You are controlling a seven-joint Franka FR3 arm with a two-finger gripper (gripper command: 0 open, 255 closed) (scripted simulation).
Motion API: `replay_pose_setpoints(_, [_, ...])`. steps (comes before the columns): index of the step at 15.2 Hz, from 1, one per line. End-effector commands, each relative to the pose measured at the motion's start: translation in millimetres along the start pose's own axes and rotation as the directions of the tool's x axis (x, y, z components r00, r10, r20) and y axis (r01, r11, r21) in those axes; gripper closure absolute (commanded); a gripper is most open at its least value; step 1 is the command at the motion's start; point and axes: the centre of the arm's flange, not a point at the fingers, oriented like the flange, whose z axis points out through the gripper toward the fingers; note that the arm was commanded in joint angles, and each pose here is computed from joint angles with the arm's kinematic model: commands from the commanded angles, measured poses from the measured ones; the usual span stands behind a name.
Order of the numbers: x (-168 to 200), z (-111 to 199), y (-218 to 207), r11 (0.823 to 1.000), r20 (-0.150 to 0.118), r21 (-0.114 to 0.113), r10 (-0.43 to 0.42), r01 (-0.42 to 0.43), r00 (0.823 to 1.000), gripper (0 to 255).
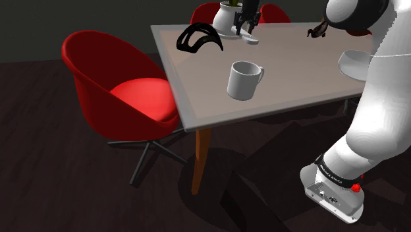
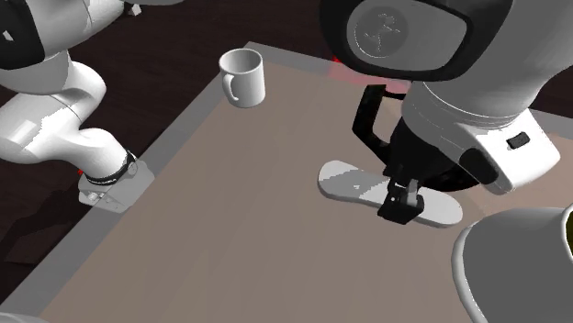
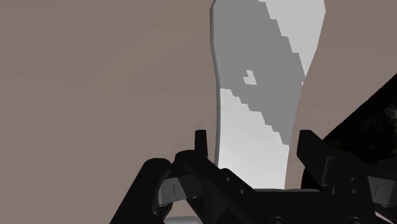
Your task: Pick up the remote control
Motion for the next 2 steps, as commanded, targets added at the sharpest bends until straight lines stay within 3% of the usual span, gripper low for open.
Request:
replay_pose_setpoints(1, [-1.0, -7.1, -1.5, 1.000, 0.000, 0.000, 0.000, 0.000, 1.000, 255])
replay_pose_setpoints(2, [-1.0, -7.1, -1.5, 1.000, 0.000, 0.000, 0.000, 0.000, 1.000, 255])
